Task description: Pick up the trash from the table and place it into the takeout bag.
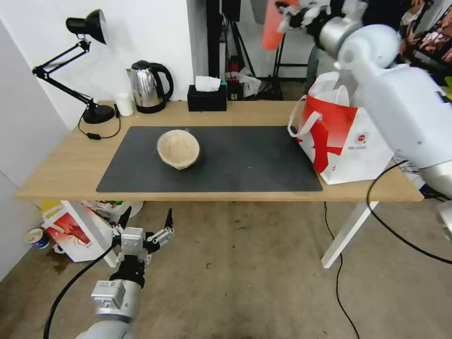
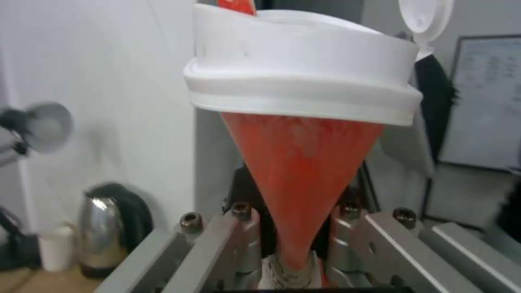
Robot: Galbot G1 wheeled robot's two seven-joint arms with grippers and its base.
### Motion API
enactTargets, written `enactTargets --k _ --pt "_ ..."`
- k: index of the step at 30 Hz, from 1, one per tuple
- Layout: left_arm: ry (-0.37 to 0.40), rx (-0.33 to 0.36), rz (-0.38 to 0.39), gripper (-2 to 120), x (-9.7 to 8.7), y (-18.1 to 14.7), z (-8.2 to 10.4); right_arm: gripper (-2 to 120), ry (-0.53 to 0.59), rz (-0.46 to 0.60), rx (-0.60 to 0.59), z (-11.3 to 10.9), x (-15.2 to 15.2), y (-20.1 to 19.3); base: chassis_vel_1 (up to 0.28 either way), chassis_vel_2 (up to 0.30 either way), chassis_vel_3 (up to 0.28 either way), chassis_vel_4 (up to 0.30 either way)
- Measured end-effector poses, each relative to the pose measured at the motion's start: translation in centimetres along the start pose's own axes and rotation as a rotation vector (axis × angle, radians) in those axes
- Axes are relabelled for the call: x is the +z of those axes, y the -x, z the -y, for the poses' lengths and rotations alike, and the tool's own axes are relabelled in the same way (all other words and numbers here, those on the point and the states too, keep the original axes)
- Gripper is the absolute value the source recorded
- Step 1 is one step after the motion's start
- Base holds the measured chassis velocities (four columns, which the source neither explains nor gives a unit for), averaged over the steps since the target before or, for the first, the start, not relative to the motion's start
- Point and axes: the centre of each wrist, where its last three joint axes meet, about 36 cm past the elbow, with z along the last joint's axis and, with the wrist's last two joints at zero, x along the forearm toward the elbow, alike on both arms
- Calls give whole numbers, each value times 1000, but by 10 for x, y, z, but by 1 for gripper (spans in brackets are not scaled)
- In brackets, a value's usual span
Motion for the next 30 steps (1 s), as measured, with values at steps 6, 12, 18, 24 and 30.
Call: enactTargets --k 6,12,18,24,30 --pt "0 0 0 100 0 0 0 10 -17 -37 37 14 3 -19 0 0 0 0" --pt "0 0 0 100 0 0 0 10 -45 -85 93 41 6 -59 0 0 0 0" --pt "0 0 0 100 0 0 0 10 -46 -123 138 66 20 -88 0 0 0 0" --pt "0 0 0 100 0 0 0 10 -45 -141 160 79 27 -103 0 0 0 0" --pt "0 0 0 100 0 0 0 10 -45 -152 174 89 32 -113 0 0 0 0"
